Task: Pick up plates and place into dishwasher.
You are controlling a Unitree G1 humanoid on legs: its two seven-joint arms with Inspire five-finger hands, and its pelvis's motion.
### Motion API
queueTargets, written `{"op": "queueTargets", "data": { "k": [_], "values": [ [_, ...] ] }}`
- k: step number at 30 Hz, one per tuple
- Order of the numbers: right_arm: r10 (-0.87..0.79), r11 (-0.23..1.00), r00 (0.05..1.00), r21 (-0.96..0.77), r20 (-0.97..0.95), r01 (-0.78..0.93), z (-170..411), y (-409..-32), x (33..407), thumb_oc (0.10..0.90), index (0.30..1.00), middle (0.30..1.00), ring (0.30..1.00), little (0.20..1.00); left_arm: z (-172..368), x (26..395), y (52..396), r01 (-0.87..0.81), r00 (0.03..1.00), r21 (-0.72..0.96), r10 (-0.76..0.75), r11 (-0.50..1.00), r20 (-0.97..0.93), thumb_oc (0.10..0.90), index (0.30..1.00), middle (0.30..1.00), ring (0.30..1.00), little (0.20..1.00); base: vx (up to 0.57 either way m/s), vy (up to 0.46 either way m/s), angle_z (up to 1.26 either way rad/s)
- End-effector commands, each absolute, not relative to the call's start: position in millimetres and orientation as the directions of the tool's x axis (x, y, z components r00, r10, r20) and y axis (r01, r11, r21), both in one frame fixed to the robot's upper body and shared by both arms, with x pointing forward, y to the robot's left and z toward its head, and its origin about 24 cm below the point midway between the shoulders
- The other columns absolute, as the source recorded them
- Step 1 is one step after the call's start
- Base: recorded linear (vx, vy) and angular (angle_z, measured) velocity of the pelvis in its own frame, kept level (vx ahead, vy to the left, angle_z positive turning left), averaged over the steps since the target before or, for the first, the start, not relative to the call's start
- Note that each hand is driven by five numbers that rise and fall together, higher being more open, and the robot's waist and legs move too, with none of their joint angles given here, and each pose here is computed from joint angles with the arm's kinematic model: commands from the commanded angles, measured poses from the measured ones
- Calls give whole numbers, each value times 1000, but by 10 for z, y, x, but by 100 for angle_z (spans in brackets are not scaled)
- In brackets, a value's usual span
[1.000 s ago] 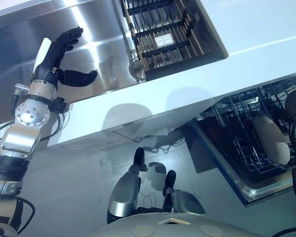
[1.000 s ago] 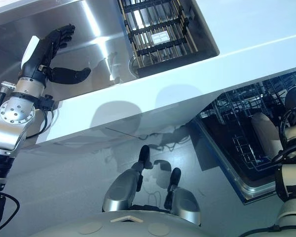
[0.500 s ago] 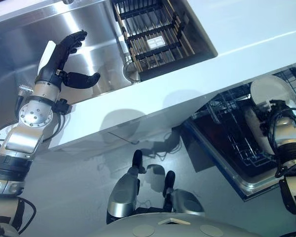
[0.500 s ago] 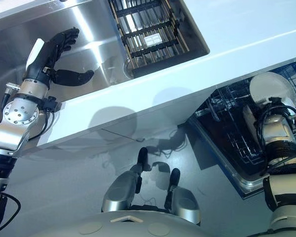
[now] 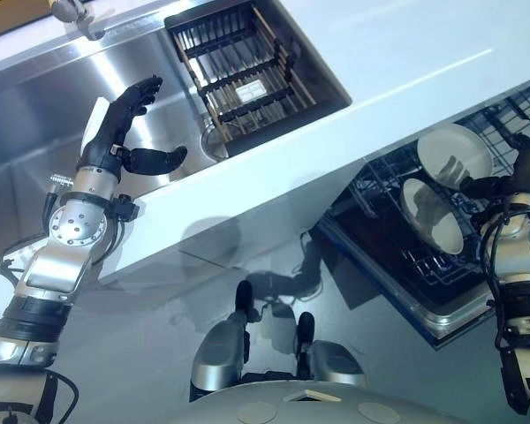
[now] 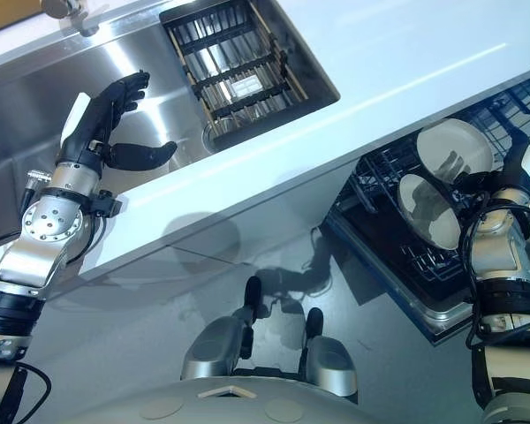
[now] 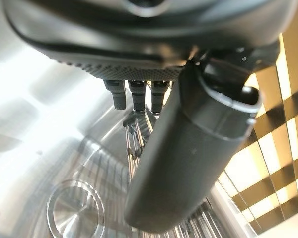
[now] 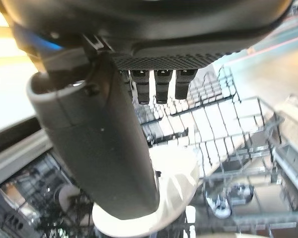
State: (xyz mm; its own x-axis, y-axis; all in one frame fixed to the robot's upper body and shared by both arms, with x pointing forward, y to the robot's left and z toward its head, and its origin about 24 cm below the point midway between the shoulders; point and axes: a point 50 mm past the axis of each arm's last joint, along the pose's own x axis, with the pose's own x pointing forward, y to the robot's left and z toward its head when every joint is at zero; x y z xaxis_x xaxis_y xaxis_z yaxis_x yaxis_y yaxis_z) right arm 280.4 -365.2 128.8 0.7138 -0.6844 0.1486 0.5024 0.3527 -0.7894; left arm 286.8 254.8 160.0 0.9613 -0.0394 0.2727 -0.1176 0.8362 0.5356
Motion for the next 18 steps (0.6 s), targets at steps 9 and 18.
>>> {"op": "queueTargets", "data": {
  "k": [9,18],
  "values": [
    [-654,346,574,-481,492,806,1789,-3646,2569,114,312,312,312,214,1563,2738,2615,-201,939,495,22,845,344,800,900,900,900,900,0,62,-4],
    [-683,351,656,-644,321,680,1220,-3687,2429,100,300,300,300,200,1507,2705,2674,-218,941,484,51,848,335,800,900,900,900,900,-13,57,-4]
  ]
}}
